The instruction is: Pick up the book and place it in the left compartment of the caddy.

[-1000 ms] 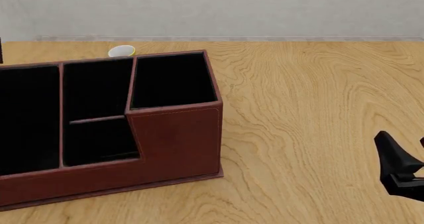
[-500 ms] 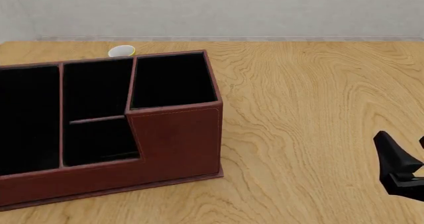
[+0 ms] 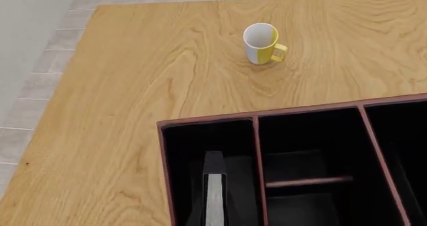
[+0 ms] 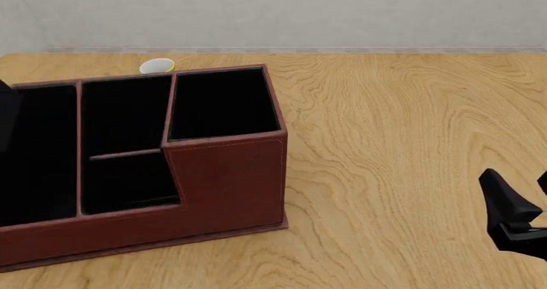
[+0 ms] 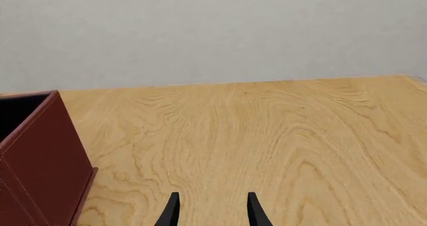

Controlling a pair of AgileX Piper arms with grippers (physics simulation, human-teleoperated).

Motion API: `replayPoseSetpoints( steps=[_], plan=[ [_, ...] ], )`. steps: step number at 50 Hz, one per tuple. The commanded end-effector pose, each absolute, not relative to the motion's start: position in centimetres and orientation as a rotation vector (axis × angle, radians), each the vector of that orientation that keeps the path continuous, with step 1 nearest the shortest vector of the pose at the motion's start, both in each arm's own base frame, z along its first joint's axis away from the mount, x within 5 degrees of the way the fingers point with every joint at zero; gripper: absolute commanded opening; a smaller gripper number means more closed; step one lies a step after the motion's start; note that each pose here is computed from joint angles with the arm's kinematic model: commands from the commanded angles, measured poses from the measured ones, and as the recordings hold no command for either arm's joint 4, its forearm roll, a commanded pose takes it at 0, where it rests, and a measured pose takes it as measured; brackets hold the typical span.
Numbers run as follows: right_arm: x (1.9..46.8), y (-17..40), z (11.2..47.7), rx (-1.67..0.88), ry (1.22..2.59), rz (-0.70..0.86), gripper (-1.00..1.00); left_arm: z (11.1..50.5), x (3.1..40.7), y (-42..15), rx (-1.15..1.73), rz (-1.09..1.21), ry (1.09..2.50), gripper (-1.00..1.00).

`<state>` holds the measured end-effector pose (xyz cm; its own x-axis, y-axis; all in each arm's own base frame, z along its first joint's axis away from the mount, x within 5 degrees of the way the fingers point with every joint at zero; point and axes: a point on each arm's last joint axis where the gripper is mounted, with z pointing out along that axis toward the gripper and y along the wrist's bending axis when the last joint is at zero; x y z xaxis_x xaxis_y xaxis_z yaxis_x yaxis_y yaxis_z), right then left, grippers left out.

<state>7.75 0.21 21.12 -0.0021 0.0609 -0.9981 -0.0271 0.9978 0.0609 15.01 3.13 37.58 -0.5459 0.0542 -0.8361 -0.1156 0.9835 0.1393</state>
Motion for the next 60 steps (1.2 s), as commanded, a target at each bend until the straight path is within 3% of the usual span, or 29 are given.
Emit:
replayPoseSetpoints(
  steps=[1, 26, 60],
  plan=[
    [7.9, 0.3, 21.1, 0.018, 1.577, 0.069, 1.0, 36.3, 15.9, 3.4, -0.021, 0.225, 2.186, -1.0],
    [8.1, 0.2, 21.0, 0.019, 1.585, 0.063, 1.0, 31.9, 18.6, 4.5, -0.056, 0.216, 2.313, -1.0],
    [7.9, 0.2, 21.1, 0.032, 1.578, 0.062, 1.0, 28.2, 19.9, 5.2, -0.081, 0.216, 2.356, -1.0]
  ],
)
